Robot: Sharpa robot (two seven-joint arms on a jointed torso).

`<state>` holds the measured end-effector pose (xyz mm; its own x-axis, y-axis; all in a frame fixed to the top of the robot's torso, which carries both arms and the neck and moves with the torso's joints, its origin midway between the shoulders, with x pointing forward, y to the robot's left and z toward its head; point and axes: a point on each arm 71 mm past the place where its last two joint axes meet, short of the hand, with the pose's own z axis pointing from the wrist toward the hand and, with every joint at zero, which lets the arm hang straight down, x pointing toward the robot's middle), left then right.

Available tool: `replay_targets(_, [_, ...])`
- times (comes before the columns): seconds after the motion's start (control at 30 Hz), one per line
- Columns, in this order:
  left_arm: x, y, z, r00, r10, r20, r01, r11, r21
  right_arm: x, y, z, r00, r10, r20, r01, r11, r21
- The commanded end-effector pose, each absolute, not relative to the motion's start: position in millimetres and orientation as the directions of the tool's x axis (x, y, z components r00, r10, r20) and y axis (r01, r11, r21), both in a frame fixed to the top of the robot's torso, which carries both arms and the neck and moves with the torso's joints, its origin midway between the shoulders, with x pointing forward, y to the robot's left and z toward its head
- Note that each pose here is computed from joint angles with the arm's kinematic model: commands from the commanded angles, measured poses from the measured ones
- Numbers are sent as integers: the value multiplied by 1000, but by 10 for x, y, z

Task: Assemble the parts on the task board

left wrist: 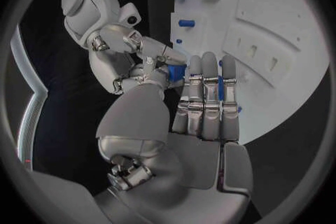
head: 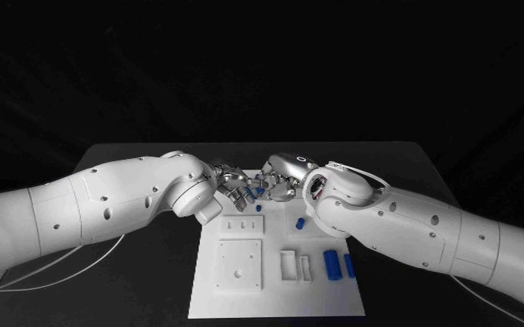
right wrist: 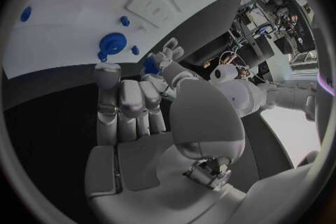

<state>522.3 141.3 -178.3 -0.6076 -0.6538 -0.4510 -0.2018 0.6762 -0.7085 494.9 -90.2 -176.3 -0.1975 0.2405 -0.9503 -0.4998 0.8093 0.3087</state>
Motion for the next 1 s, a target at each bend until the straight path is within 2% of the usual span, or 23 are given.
replay_targets(0.03, [5211, 1394, -1787, -632, -638, -440, -190, 678, -710, 4944, -895, -1765, -196, 228, -954, -507, 809, 298])
replay_targets(1.0, [5227, 1451, -1790, -637, -633, -440, -187, 680, -709, 4949, -935, -1813, -211, 225, -951, -500, 811, 303])
